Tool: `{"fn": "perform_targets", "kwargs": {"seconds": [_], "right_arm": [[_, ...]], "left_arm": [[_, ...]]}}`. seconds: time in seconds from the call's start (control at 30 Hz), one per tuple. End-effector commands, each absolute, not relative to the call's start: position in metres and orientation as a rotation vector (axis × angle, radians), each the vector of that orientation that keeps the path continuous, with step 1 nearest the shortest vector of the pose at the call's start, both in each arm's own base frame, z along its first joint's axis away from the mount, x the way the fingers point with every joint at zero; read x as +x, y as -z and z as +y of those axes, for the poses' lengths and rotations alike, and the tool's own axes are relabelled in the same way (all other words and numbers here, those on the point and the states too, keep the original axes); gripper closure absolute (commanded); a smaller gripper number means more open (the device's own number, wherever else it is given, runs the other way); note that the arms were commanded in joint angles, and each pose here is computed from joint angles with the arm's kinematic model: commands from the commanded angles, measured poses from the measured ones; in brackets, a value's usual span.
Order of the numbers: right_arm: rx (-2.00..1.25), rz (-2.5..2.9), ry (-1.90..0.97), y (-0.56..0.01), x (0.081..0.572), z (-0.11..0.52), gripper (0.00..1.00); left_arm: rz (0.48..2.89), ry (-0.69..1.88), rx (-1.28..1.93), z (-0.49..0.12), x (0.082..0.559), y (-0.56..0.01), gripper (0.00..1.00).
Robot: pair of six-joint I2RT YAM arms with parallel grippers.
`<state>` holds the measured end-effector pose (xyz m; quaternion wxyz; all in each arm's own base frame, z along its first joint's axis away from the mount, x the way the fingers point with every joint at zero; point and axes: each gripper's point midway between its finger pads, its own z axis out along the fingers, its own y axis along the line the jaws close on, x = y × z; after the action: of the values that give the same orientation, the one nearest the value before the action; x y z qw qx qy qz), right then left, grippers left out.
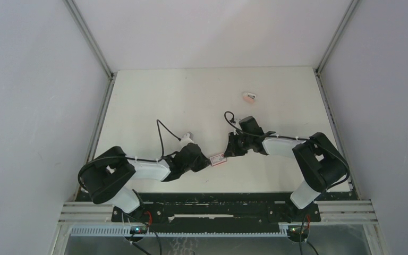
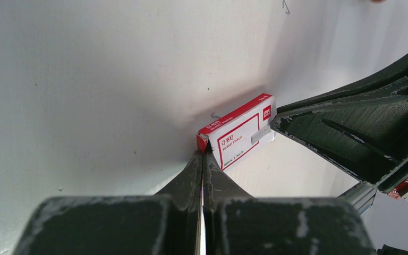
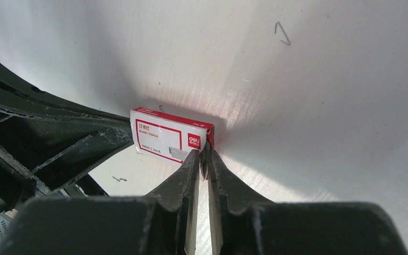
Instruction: Load the staples into the stapler
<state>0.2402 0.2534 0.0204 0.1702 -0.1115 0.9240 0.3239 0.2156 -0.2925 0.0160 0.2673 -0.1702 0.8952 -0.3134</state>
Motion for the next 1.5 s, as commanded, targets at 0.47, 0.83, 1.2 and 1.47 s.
{"fn": "perform_targets", "kwargs": {"seconds": [0.47,0.83,1.2,1.47], "right_arm": [[-0.420,2.519,-0.516,-0.031,0.257,0.246,1.00],[-0.406,2.486,-0.492,-0.046,0.257,0.243,1.00],[-0.699,2.106,-0.857,-0.130,0.224,0.267,0.36],[-0.896,1.982,-0.784,-0.110,0.192,0.282,0.27]], "left_arm": [[2.470,0.669,-0.442,-0.265,0.209,-0.001,1.00],[2.431,0.698,-0.354,-0.263,0.210,-0.010,1.00],[2.483,0.793,0.359,-0.275,0.201,-0.038,1.00],[2.454,0.957,0.687,-0.294,0.185,-0.048,1.00]]}}
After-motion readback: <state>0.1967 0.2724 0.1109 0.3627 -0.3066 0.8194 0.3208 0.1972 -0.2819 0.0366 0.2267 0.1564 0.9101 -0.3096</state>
